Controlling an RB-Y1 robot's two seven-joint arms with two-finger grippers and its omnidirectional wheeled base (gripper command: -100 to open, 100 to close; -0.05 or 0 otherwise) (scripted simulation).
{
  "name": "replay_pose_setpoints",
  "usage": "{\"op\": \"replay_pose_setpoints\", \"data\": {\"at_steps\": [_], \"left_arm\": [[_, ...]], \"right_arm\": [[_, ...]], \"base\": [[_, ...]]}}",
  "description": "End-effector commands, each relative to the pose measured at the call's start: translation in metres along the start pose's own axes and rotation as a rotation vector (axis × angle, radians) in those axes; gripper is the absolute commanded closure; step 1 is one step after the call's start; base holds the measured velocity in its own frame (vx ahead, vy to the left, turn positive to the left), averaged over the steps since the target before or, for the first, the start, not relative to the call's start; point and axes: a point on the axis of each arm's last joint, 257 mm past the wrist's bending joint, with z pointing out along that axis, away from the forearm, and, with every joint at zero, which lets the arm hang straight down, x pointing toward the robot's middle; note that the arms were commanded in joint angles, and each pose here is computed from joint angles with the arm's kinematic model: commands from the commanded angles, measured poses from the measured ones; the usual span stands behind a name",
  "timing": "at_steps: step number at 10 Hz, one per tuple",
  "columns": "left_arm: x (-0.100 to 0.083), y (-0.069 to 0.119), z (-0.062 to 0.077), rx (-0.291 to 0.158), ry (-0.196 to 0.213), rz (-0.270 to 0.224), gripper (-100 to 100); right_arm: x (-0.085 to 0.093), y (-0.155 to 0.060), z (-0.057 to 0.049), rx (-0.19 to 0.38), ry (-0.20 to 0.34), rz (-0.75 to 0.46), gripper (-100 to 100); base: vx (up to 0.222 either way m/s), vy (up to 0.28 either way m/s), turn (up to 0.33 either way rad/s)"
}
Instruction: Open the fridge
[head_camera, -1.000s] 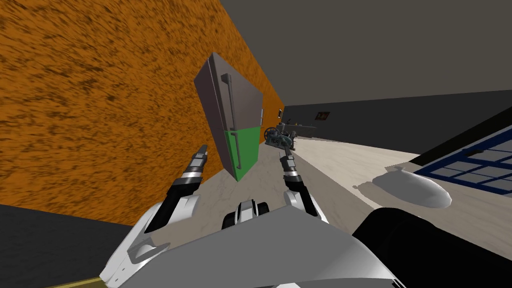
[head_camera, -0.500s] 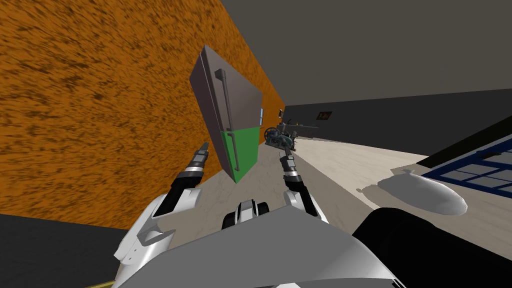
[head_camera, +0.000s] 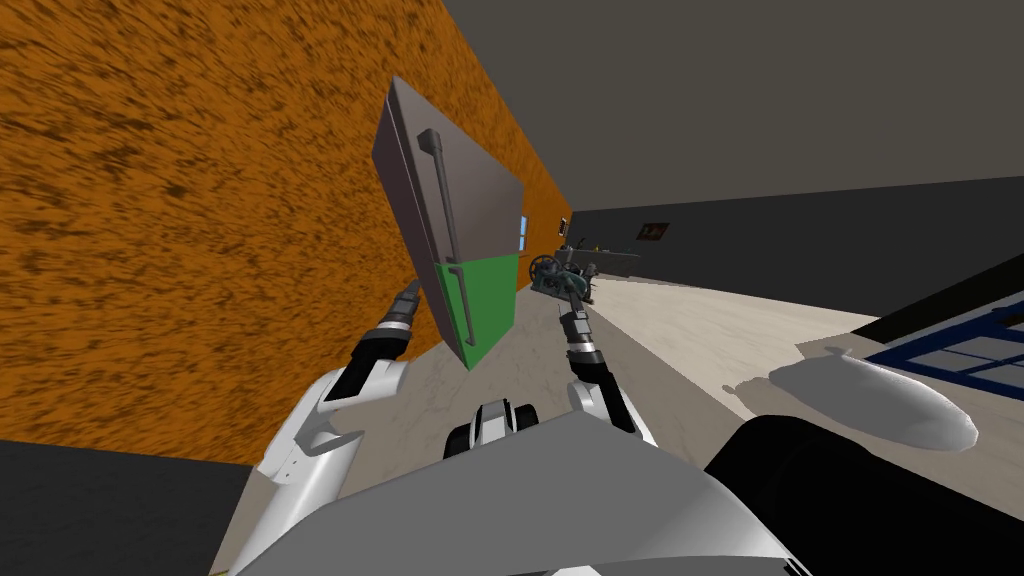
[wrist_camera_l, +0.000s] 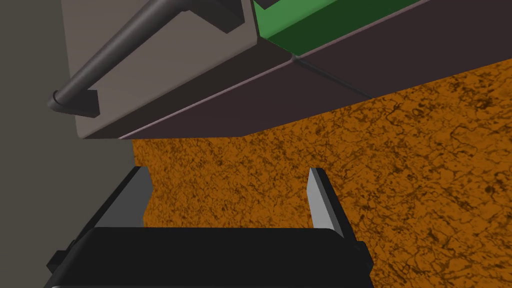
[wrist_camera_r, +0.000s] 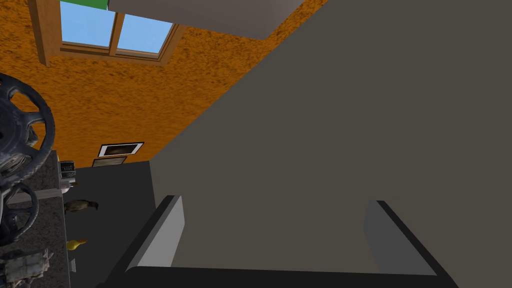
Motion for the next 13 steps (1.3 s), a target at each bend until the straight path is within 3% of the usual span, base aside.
{"op": "replay_pose_setpoints", "data": {"at_steps": [1,2,3,4,5,6,7,8,9,10,13], "left_arm": [[-0.001,0.005,0.014,-0.039,0.002,0.013,-100],[0.0,0.01,0.014,-0.058,0.006,0.013,-100],[-0.001,0.008,0.024,-0.069,0.006,0.019,-100],[0.0,0.012,0.024,-0.083,0.009,0.019,-100],[0.0,0.01,0.034,-0.093,0.011,0.023,-100],[0.001,0.013,0.034,-0.108,0.014,0.023,-100],[0.002,0.011,0.044,-0.118,0.017,0.025,-100],[0.002,0.014,0.043,-0.131,0.02,0.025,-100],[0.004,0.012,0.053,-0.141,0.025,0.025,-100],[0.005,0.015,0.053,-0.154,0.028,0.025,-100],[0.011,0.012,0.071,-0.19,0.047,0.023,-100]], "right_arm": [[0.0,0.0,0.0,0.0,0.0,0.0,0],[0.0,0.0,0.0,0.0,0.0,0.0,0],[0.0,0.0,0.0,0.0,0.0,0.0,0],[0.0,0.0,0.0,0.0,0.0,0.0,0],[0.0,0.0,0.0,0.0,0.0,0.0,0],[0.0,0.0,0.0,0.0,0.0,0.0,0],[0.0,0.0,0.0,0.0,0.0,0.0,0],[0.0,0.0,0.0,0.0,0.0,0.0,0],[0.0,0.0,0.0,0.0,0.0,0.0,0],[0.0,0.0,0.0,0.0,0.0,0.0,0],[0.0,0.0,0.0,0.0,0.0,0.0,0]], "base": [[0.063,-0.079,0.035],[0.047,-0.072,0.029],[0.043,-0.093,0.049],[0.037,-0.069,0.03],[0.05,-0.072,0.049],[0.046,-0.059,0.027],[0.054,-0.067,0.057],[0.038,-0.057,0.029],[0.034,-0.064,0.051],[0.027,-0.053,0.03],[0.033,-0.05,0.052]]}}
